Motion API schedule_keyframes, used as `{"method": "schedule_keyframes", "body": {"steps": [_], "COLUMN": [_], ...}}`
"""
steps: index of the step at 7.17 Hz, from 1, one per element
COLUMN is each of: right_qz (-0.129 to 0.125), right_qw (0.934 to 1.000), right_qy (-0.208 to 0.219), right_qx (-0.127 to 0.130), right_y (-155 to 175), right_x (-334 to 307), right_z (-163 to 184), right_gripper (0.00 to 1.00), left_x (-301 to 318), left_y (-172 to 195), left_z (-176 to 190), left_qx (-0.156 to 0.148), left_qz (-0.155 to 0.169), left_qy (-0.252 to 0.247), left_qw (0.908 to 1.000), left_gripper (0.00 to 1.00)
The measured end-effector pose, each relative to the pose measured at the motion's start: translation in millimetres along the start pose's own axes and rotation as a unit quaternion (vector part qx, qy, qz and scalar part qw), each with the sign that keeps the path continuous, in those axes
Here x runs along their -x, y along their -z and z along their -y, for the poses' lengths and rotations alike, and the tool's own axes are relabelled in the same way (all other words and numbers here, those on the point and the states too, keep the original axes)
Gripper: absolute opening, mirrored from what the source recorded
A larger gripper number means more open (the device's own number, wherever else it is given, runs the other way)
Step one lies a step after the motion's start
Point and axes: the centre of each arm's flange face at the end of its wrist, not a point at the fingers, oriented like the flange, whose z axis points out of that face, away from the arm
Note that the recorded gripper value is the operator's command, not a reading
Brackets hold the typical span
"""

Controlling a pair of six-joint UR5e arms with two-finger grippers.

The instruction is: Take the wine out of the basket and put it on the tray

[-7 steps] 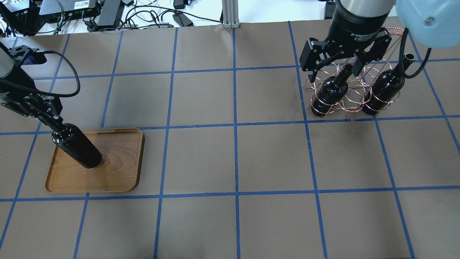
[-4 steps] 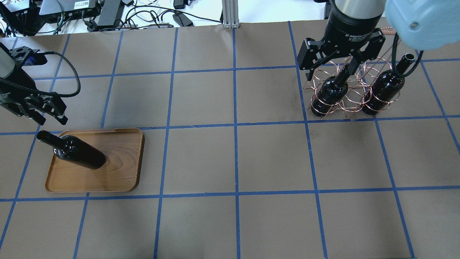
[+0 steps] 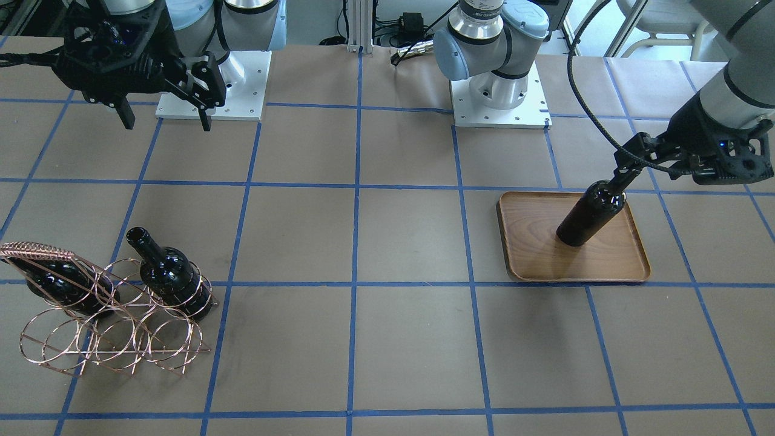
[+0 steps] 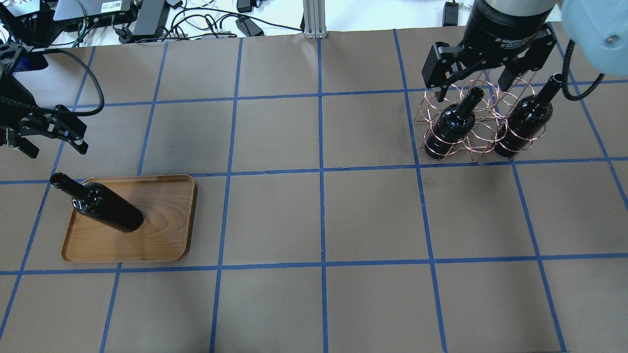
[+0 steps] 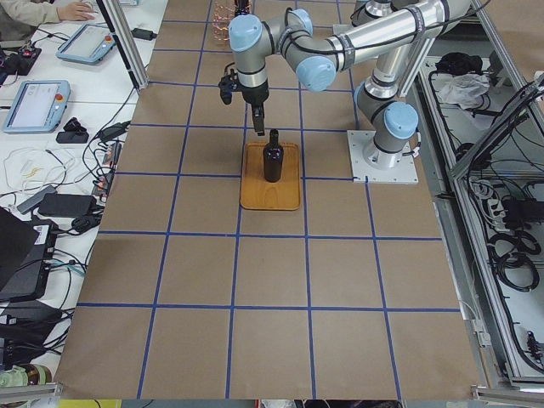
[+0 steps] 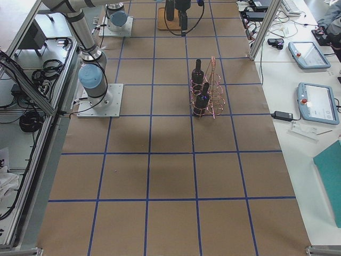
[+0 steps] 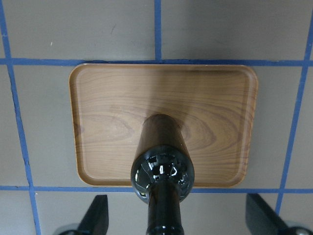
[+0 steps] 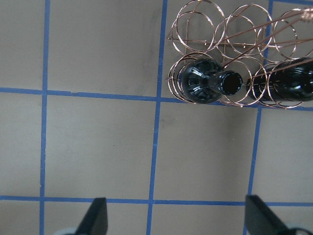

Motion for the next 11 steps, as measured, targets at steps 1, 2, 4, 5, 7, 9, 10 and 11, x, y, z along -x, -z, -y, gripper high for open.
{"method": "schedule_keyframes", "body": {"steps": [1,2,4,5,7,9,10,11], "right_qz": [-0.002,-0.003,-0.002,-0.002,-0.002,-0.002,-0.001,0.000], "right_qw": [1.0000,1.0000,1.0000,1.0000,1.0000,1.0000,1.0000,1.0000], "right_qy": [-0.001,0.000,0.001,0.001,0.001,0.000,0.000,0.000], "right_qx": [-0.002,-0.001,0.001,0.002,0.001,0.001,0.000,0.000], "right_y": [3,3,1,0,0,-1,-1,-1], "right_x": [-1,-1,0,0,0,-1,0,0], "right_z": [-3,-4,-4,-4,-3,-3,-3,-2], "right_gripper": [1.00,1.00,1.00,1.00,1.00,1.00,1.00,1.00], "left_x": [-26,-58,-108,-118,-129,-144,-149,-151], "left_y": [17,31,57,67,68,63,65,67], "left_z": [-3,-9,-31,-41,-49,-48,-51,-55], "left_qx": [-0.017,-0.033,-0.063,-0.075,-0.077,-0.075,-0.077,-0.078], "left_qz": [0.004,0.006,0.003,-0.007,-0.017,-0.017,-0.014,-0.012], "left_qy": [0.018,0.021,-0.008,-0.018,-0.035,-0.072,-0.088,-0.100], "left_qw": [0.9997,0.9992,0.9980,0.9970,0.9963,0.9945,0.9930,0.9919], "left_gripper": [1.00,1.00,1.00,1.00,1.00,1.00,1.00,1.00]}}
